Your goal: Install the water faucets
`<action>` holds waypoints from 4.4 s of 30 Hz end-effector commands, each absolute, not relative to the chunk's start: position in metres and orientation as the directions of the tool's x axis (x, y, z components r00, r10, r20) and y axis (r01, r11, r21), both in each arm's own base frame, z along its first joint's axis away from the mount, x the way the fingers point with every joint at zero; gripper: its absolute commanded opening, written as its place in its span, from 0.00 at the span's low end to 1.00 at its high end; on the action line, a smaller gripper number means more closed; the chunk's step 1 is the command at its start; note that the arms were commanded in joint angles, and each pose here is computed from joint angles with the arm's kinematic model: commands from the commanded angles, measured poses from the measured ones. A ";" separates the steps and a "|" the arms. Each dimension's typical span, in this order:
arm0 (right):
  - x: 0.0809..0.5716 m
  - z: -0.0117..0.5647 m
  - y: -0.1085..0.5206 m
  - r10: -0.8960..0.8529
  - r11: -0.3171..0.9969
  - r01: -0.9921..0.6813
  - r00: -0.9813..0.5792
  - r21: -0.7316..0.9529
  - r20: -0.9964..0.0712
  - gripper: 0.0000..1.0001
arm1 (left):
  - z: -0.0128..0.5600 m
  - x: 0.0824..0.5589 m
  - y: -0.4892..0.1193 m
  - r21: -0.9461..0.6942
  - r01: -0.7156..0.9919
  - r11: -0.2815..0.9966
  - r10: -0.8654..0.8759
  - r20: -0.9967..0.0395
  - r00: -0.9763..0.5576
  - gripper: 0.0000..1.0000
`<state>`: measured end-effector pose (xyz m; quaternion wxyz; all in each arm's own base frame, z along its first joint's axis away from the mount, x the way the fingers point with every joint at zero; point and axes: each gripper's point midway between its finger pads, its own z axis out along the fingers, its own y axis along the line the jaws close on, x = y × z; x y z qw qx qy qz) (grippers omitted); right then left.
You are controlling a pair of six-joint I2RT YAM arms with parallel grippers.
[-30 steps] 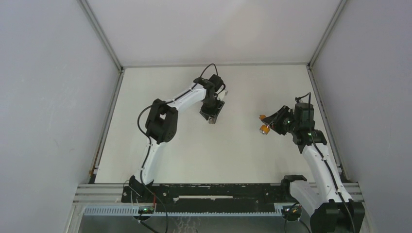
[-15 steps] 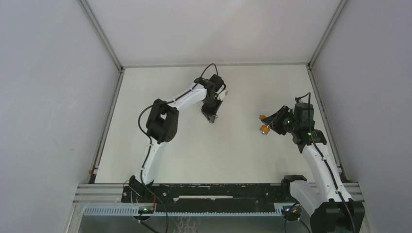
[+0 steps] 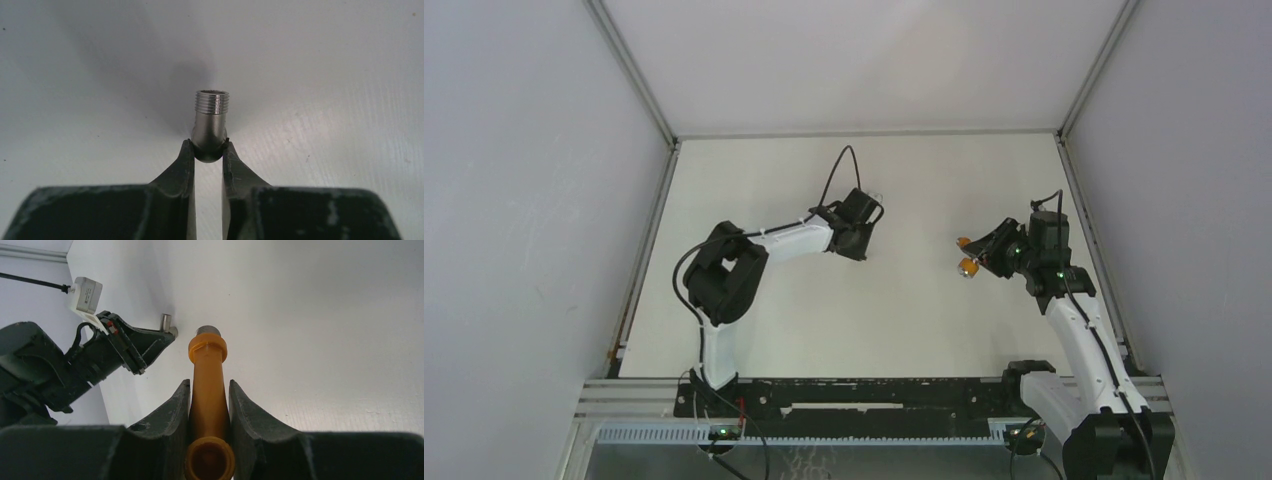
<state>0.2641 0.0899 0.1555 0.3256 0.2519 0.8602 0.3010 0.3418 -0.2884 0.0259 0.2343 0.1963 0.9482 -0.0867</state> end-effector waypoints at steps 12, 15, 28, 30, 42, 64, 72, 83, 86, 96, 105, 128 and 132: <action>0.271 0.180 0.092 0.624 0.689 0.168 -0.632 0.705 -0.459 0.00 | 0.019 0.336 -0.312 -0.063 0.319 0.946 0.217 -0.606 -0.765 0.18; 0.271 0.180 0.092 0.625 0.689 0.169 -0.631 0.705 -0.459 0.00 | 0.016 0.334 -0.312 -0.064 0.314 0.947 0.216 -0.598 -0.772 0.26; 0.270 0.184 0.091 0.627 0.690 0.164 -0.621 0.705 -0.470 0.00 | 0.024 0.337 -0.317 -0.067 0.336 0.940 0.231 -0.601 -0.765 0.46; 0.270 0.184 0.091 0.626 0.690 0.164 -0.623 0.705 -0.468 0.00 | 0.026 0.338 -0.317 -0.064 0.338 0.939 0.234 -0.602 -0.764 0.47; 0.273 0.184 0.093 0.628 0.684 0.157 -0.624 0.712 -0.465 0.00 | 0.054 0.335 -0.323 -0.088 0.371 0.924 0.250 -0.597 -0.763 0.95; 0.275 0.182 0.094 0.625 0.682 0.158 -0.633 0.714 -0.457 0.00 | 0.050 0.337 -0.317 -0.129 0.267 0.955 0.195 -0.405 -0.893 0.88; 0.275 0.180 0.094 0.624 0.681 0.160 -0.637 0.714 -0.453 0.00 | 0.045 0.350 -0.312 -0.065 0.256 0.964 0.207 -0.418 -0.885 0.64; 0.275 0.180 0.094 0.622 0.683 0.160 -0.638 0.712 -0.454 0.00 | 0.039 0.354 -0.316 -0.068 0.267 0.961 0.218 -0.405 -0.888 0.45; 0.274 0.179 0.094 0.621 0.685 0.161 -0.640 0.711 -0.453 0.00 | 0.036 0.352 -0.316 -0.069 0.269 0.961 0.221 -0.395 -0.892 0.42; 0.274 0.179 0.094 0.618 0.686 0.159 -0.641 0.710 -0.454 0.00 | 0.030 0.349 -0.315 -0.066 0.272 0.960 0.227 -0.382 -0.896 0.37; 0.273 0.183 0.097 0.605 0.688 0.130 -0.645 0.714 -0.466 0.00 | 0.044 0.352 -0.315 -0.070 0.275 0.959 0.225 -0.402 -0.887 0.00; 0.215 0.311 0.224 0.130 0.593 -0.800 -0.025 0.097 -0.991 0.00 | 0.310 0.223 -0.291 -0.888 0.395 0.237 0.063 -0.392 -0.918 0.00; 0.205 0.310 0.240 0.001 0.606 -0.787 0.148 -0.117 -0.989 0.00 | 0.321 0.201 -0.287 -0.914 0.379 0.147 0.119 -0.364 -0.924 0.00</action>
